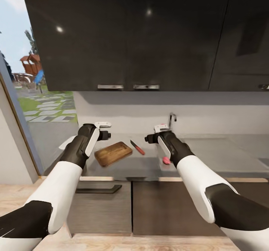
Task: In the kitchen, take the Vidalia onion out of the sink, dice it on the chopping board with the paring knife, put the diced onion into the bowl on the countertop, then place both the paring knife and the chopping board into the sink.
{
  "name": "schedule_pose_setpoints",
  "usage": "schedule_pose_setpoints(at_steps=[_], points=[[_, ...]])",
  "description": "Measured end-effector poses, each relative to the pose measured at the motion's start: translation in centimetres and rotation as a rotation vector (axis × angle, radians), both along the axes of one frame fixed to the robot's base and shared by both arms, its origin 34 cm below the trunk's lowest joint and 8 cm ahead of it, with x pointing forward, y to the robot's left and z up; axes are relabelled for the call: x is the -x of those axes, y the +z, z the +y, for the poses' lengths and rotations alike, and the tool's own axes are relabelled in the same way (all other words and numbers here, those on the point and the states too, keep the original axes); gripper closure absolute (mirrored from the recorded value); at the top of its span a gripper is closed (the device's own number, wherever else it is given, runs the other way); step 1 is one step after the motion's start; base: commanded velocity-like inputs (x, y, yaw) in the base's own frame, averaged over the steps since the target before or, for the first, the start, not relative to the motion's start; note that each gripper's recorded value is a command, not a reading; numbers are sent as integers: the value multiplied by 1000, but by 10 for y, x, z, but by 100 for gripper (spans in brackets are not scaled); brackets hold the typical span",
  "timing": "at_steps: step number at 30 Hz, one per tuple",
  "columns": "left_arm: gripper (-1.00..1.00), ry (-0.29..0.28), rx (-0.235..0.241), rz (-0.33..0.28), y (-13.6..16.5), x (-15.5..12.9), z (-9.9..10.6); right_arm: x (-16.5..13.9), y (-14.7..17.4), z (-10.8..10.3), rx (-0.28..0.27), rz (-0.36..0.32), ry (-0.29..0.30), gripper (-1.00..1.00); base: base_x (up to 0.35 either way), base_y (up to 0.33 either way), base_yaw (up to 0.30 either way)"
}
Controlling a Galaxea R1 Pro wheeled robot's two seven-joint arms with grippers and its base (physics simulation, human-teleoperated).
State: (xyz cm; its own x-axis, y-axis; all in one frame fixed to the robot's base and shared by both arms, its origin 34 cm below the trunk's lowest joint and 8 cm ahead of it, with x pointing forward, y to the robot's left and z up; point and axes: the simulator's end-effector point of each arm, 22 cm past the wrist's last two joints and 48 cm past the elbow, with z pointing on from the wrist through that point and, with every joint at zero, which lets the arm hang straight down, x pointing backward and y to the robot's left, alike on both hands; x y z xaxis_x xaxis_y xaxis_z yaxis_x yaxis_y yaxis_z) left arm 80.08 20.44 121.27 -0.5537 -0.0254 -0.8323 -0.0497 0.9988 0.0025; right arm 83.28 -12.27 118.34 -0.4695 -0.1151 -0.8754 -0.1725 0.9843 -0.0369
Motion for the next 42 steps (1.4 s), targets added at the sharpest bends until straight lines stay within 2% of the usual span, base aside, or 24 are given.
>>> schedule_pose_setpoints(at_steps=[8,14,21,25,42], points=[[-100,1,-1,-8,3,-1,0,2,-18,-2,4,29,-2,-100,233,158,0],[-100,2,-2,-10,4,-1,1,-1,-22,-2,-4,9,0,-100,45,30,0],[-100,4,-3,-4,2,-1,1,3,-27,11,-41,20,72,-100,7,4,0],[-100,4,-4,-1,0,-1,1,1,-24,16,-54,-1,95,-100,1,0,0],[-100,18,-15,16,-11,-2,12,-4,-29,15,-44,-36,105,-100,0,0,0]])
